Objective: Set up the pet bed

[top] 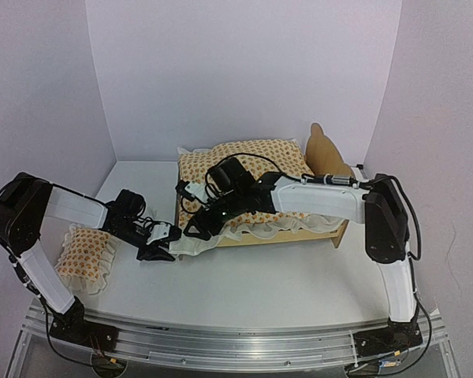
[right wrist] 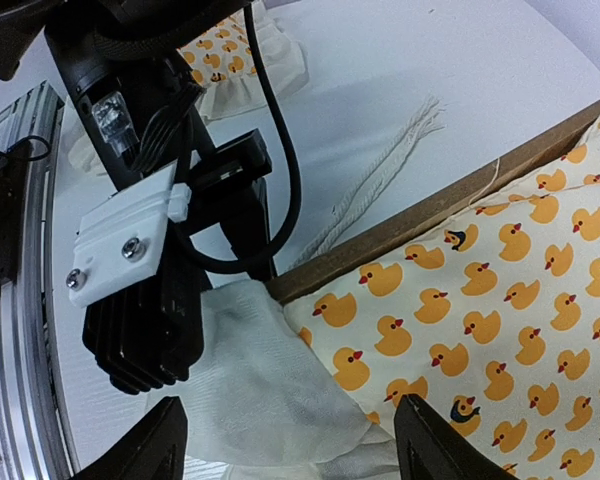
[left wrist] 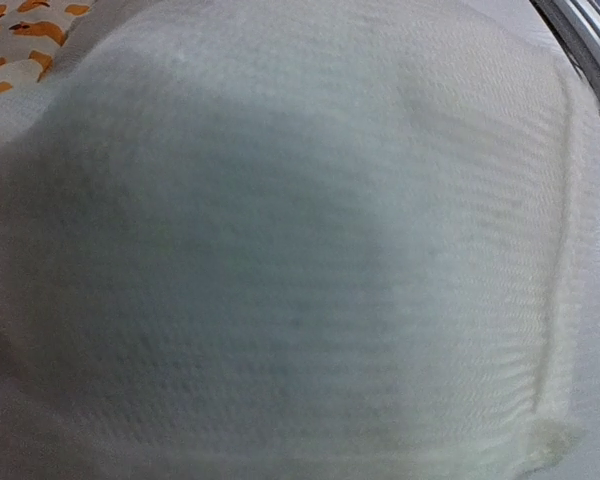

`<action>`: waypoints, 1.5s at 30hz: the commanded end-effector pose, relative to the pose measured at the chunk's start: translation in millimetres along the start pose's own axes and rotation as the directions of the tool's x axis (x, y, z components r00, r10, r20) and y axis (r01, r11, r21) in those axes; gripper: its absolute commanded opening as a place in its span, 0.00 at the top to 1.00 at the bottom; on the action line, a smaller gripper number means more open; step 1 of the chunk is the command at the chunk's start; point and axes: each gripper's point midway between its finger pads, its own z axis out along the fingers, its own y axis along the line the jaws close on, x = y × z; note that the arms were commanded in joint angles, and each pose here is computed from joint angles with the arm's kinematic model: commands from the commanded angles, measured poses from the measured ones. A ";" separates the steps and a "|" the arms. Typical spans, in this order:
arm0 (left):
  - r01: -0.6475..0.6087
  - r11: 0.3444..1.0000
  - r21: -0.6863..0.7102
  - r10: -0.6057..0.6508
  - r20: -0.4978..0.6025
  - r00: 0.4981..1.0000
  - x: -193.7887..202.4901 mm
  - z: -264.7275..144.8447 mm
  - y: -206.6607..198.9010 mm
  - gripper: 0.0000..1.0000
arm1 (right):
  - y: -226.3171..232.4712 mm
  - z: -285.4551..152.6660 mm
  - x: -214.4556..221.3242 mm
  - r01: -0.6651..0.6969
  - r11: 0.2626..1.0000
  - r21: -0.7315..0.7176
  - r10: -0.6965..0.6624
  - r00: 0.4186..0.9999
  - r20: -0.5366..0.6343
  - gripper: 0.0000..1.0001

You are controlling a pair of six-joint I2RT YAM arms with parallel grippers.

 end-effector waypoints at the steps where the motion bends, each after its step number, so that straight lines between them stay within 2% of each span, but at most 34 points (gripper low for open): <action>1: -0.070 0.997 -0.031 0.071 0.030 0.997 -6.8 3.2 13.4 0.69 | -5.1 21.1 14.9 -0.053 0.997 -0.053 0.052 0.998 -0.020 0.33; 5: -0.087 0.995 -0.039 0.088 0.032 0.996 -5.6 5.6 15.8 0.79 | -16.4 20.0 12.9 -0.095 0.995 -0.041 0.095 0.995 -0.011 0.34; 8: -0.089 0.995 -0.050 0.091 0.026 0.996 -6.4 6.1 20.9 0.97 | -17.9 13.4 6.1 -0.095 0.995 -0.037 0.095 0.995 0.006 0.35; 9: -0.087 0.995 -0.051 0.088 0.022 0.996 -8.1 4.7 22.7 1.00 | -18.2 9.8 3.2 -0.097 0.995 -0.035 0.097 0.995 0.012 0.35; 12: -0.036 0.999 -0.003 0.036 0.009 0.999 -22.2 -10.0 21.3 1.00 | -18.7 -6.2 -8.5 -0.109 0.994 -0.024 0.110 0.993 0.041 0.34; 16: 0.108 0.978 0.179 -0.123 0.071 0.990 -72.8 -49.0 -2.9 1.00 | -8.7 -42.4 -40.3 -0.135 0.990 -0.041 0.139 0.983 0.116 0.32; 18: 0.208 0.941 0.265 -0.248 0.126 0.960 -106.4 -69.3 -8.7 1.00 | -2.0 -61.0 -53.7 -0.190 0.980 -0.062 0.197 0.969 0.147 0.31; 21: 0.341 0.884 0.318 -0.409 0.176 0.896 -142.0 -85.8 0.0 1.00 | 4.7 -84.6 -63.0 -0.289 0.953 -0.087 0.300 0.938 0.173 0.31; 24: 0.436 0.839 0.326 -0.511 0.196 0.837 -159.5 -92.3 11.5 1.00 | 16.1 -104.1 -62.6 -0.393 0.911 -0.122 0.410 0.893 0.184 0.31; 27: 0.512 0.795 0.325 -0.586 0.191 0.788 -167.5 -95.5 21.3 1.00 | 33.2 -114.4 -59.3 -0.433 0.894 -0.119 0.449 0.872 0.198 0.32; 29: 0.542 0.771 0.334 -0.617 0.185 0.765 -171.4 -96.7 24.3 1.00 | 45.5 -108.8 -53.6 -0.452 0.884 -0.122 0.468 0.861 0.201 0.38; 31: 0.567 0.745 0.352 -0.648 0.181 0.740 -176.9 -98.5 26.0 1.00 | 55.7 -94.9 -45.8 -0.482 0.863 -0.154 0.505 0.840 0.199 0.49; 35: 0.587 0.706 0.396 -0.685 0.173 0.708 -190.9 -100.4 19.7 1.00 | 78.9 -75.9 -47.9 -0.456 0.837 -0.302 0.525 0.825 0.208 0.63; 37: 0.600 0.678 0.423 -0.709 0.166 0.685 -195.3 -102.1 17.2 1.00 | 88.0 -60.1 -40.7 -0.430 0.844 -0.321 0.503 0.843 0.192 0.65; 39: 0.622 0.649 0.438 -0.737 0.156 0.658 -197.4 -102.8 17.6 1.00 | 85.4 -48.2 -38.9 -0.438 0.843 -0.313 0.509 0.837 0.201 0.65; 43: 0.675 0.596 0.436 -0.787 0.151 0.598 -201.1 -102.3 27.1 1.00 | 70.1 -31.6 -53.2 -0.465 0.833 -0.300 0.542 0.794 0.275 0.66; 45: 0.697 0.569 0.437 -0.809 0.149 0.568 -202.8 -101.9 31.3 1.00 | 54.1 -21.8 -47.0 -0.524 0.816 -0.242 0.577 0.760 0.299 0.64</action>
